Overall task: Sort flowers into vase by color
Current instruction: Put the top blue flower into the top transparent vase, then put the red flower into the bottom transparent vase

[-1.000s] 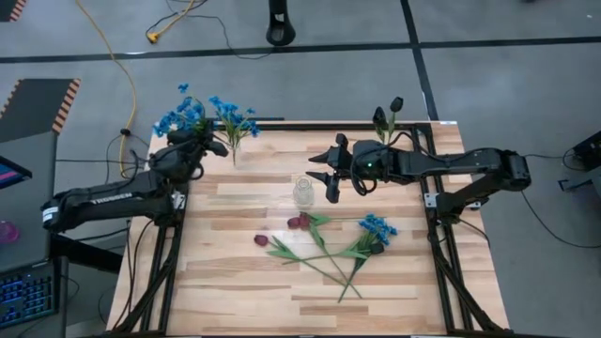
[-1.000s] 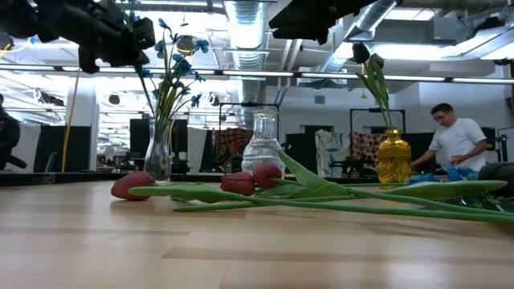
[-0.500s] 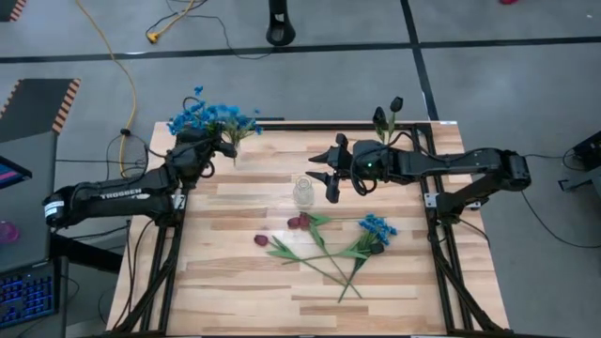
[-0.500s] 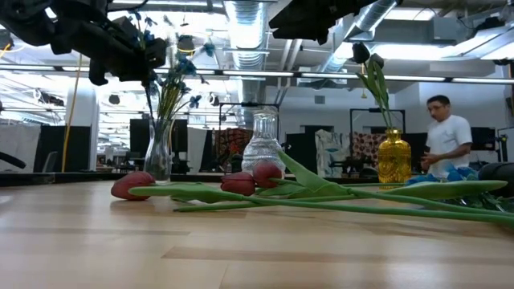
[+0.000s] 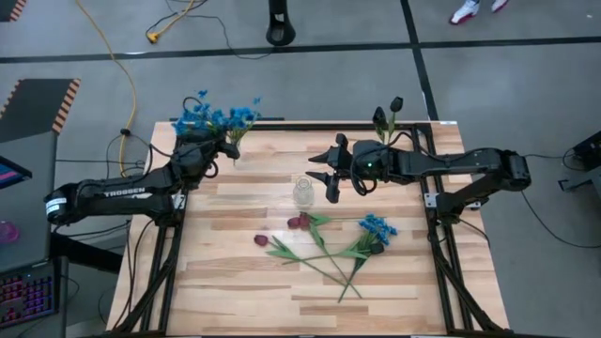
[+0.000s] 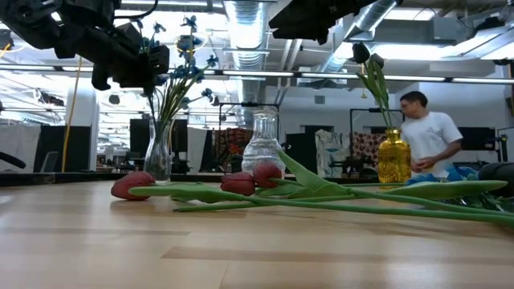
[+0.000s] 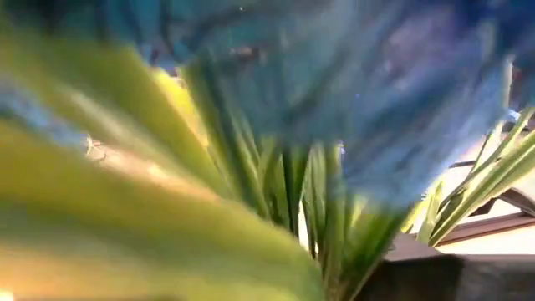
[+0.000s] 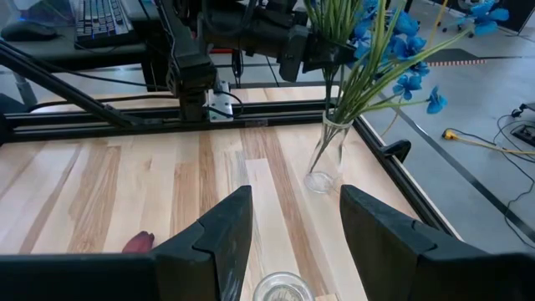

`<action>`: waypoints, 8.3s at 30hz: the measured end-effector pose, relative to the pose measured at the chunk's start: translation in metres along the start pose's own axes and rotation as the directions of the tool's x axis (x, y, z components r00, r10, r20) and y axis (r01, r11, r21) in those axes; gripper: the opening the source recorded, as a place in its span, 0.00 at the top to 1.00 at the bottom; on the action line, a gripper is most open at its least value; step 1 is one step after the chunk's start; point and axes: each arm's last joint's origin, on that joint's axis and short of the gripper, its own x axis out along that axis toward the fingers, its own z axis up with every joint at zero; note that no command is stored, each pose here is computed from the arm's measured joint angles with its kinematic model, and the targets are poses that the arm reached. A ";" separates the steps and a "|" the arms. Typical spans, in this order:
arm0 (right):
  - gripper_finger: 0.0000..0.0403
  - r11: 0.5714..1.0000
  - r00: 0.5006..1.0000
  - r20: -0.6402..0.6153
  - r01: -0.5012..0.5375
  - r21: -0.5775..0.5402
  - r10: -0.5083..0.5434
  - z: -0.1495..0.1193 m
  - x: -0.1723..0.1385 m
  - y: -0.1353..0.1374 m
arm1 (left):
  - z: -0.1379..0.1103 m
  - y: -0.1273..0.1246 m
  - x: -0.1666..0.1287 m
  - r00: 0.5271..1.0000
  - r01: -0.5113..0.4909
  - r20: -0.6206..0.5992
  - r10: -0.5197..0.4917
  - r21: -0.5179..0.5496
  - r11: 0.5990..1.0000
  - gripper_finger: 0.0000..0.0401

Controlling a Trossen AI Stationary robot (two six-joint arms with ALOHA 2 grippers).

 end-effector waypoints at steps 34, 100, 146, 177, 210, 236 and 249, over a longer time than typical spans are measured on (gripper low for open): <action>0.48 1.000 1.000 -0.005 -0.001 0.000 0.001 -0.001 0.000 0.000 | 0.067 -0.003 -0.015 0.925 0.141 -0.378 -0.024 0.286 0.948 0.39; 0.48 0.999 0.996 -0.092 0.001 0.047 0.003 -0.009 -0.001 0.001 | 0.095 0.028 -0.080 0.304 0.445 -0.944 -0.132 0.018 0.896 0.40; 0.48 0.889 0.765 -0.610 0.114 0.444 0.206 -0.115 0.025 0.135 | -0.038 -0.121 -0.116 0.314 0.787 -0.759 -0.571 -0.128 0.603 0.40; 0.61 0.889 0.699 -0.702 0.224 0.399 0.139 -0.155 0.046 0.145 | -0.054 -0.131 -0.119 0.310 0.796 -0.776 -0.549 -0.104 0.596 0.40; 0.73 0.903 0.681 -0.715 0.194 0.383 0.157 -0.175 0.049 0.160 | -0.054 -0.131 -0.119 0.310 0.796 -0.775 -0.551 -0.105 0.596 0.40; 0.89 0.956 0.926 -0.349 -0.039 0.292 0.144 -0.067 -0.005 0.130 | -0.051 -0.135 -0.118 0.348 0.783 -0.735 -0.583 -0.114 0.611 0.40; 0.89 0.999 0.987 0.157 -0.032 -0.041 0.038 0.002 -0.006 0.085 | -0.046 -0.140 -0.118 0.363 0.781 -0.685 -0.632 -0.146 0.607 0.40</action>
